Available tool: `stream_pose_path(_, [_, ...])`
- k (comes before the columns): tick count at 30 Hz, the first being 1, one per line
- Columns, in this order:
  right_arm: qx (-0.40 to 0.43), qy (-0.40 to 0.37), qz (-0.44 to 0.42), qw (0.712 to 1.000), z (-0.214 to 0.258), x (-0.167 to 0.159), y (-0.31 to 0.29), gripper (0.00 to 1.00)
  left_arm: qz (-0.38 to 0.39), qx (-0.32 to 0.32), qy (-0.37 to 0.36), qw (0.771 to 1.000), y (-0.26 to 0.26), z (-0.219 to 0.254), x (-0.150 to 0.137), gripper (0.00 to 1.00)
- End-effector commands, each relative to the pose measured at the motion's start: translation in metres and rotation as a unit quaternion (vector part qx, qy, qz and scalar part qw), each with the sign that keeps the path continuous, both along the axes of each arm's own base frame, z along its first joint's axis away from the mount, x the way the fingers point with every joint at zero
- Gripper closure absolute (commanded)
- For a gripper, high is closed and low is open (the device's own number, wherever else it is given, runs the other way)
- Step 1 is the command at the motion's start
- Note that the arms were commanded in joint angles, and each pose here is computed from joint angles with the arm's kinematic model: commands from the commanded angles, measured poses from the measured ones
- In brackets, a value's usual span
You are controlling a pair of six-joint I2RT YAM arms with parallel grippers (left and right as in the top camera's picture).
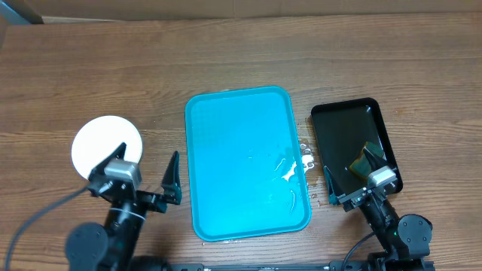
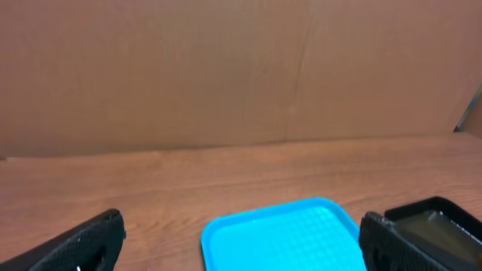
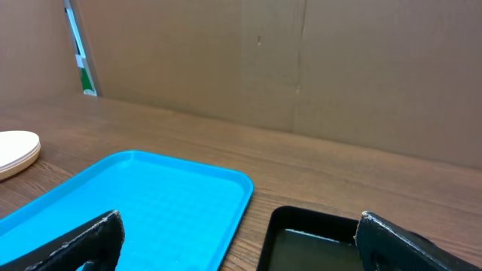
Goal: Clean dirty plates on tray and stack at the side
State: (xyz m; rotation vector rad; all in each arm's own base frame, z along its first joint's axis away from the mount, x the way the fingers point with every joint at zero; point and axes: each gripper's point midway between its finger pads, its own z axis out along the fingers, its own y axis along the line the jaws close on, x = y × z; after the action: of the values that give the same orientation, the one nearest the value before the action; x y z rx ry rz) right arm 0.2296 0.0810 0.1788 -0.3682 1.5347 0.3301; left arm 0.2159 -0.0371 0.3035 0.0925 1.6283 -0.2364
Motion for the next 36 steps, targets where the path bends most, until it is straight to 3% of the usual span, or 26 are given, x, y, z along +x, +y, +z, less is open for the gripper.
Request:
stream_pose_path(1, [0.000,-0.002,0.001,1.000,-0.002,0.000,0.001,0.00,0.000,-0.026,-0.016,1.000,-0.001,-0.030,0.000,0.00])
stream_pose_path(15, [0.000,-0.002,0.001,1.000,-0.002,0.000,0.001,0.00,0.034,-0.026,-0.040,0.998,0.011,-0.120,0.029,0.00])
stream_pose_path(20, [0.000,-0.002,0.001,1.000,-0.002,0.000,0.001,0.00,0.051,-0.024,-0.034,0.998,0.019,-0.124,0.030,0.00])
stream_pose_path(24, [0.000,-0.002,0.001,1.000,-0.002,0.000,0.001,0.00,0.063,-0.022,0.010,0.998,0.024,-0.145,0.030,0.00])
stream_pose_path(36, [0.000,-0.002,0.001,1.000,-0.002,0.000,0.001,0.00,0.063,-0.022,0.011,0.998,0.024,-0.146,0.030,0.00])
